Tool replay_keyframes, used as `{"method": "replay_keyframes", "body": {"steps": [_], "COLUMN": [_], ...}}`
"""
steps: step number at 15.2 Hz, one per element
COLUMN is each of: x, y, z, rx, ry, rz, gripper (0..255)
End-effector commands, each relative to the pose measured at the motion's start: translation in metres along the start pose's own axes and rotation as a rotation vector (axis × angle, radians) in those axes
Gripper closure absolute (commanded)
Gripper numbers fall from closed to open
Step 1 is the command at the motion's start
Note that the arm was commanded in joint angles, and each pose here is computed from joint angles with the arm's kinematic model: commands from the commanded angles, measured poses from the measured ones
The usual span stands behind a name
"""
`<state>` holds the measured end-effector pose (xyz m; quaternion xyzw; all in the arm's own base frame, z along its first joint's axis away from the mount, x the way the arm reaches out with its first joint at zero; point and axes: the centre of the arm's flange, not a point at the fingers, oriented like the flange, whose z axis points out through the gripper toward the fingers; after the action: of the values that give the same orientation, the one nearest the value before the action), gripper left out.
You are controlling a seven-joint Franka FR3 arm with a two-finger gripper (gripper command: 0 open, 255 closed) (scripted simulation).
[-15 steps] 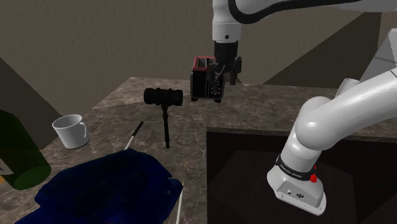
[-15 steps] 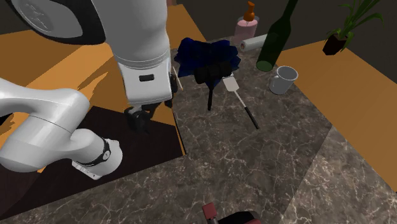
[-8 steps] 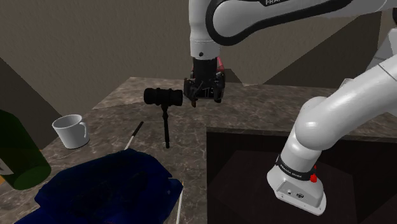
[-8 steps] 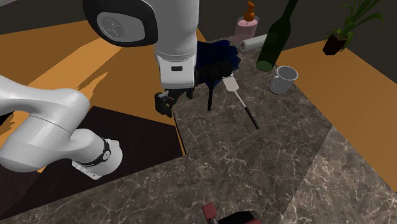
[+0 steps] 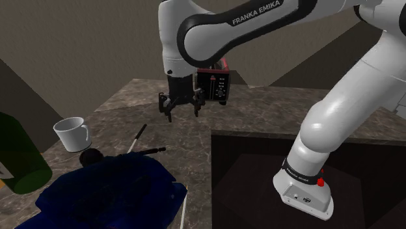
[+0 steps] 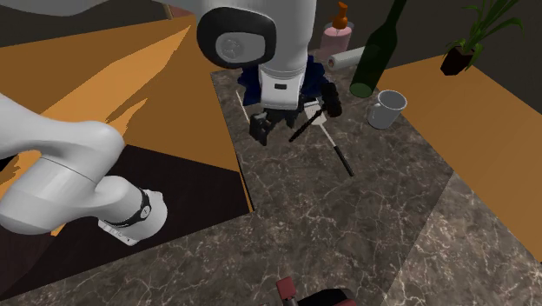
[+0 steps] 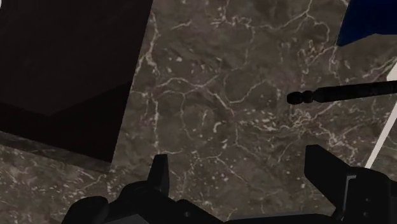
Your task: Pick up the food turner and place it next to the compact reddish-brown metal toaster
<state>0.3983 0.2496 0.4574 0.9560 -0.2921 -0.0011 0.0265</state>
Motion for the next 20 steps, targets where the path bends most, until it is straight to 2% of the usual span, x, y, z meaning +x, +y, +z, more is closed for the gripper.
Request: {"method": "replay_keyframes", "body": {"steps": [1, 15, 20], "x": [-0.001, 0.042, 0.044], "y": [-0.025, -0.188, -0.192], "z": [0.008, 0.069, 0.091], "rx": [0.007, 0.037, 0.038], "ry": [0.004, 0.042, 0.043], "rz": [0.052, 0.378, 0.384], "gripper": [0, 0, 0]}}
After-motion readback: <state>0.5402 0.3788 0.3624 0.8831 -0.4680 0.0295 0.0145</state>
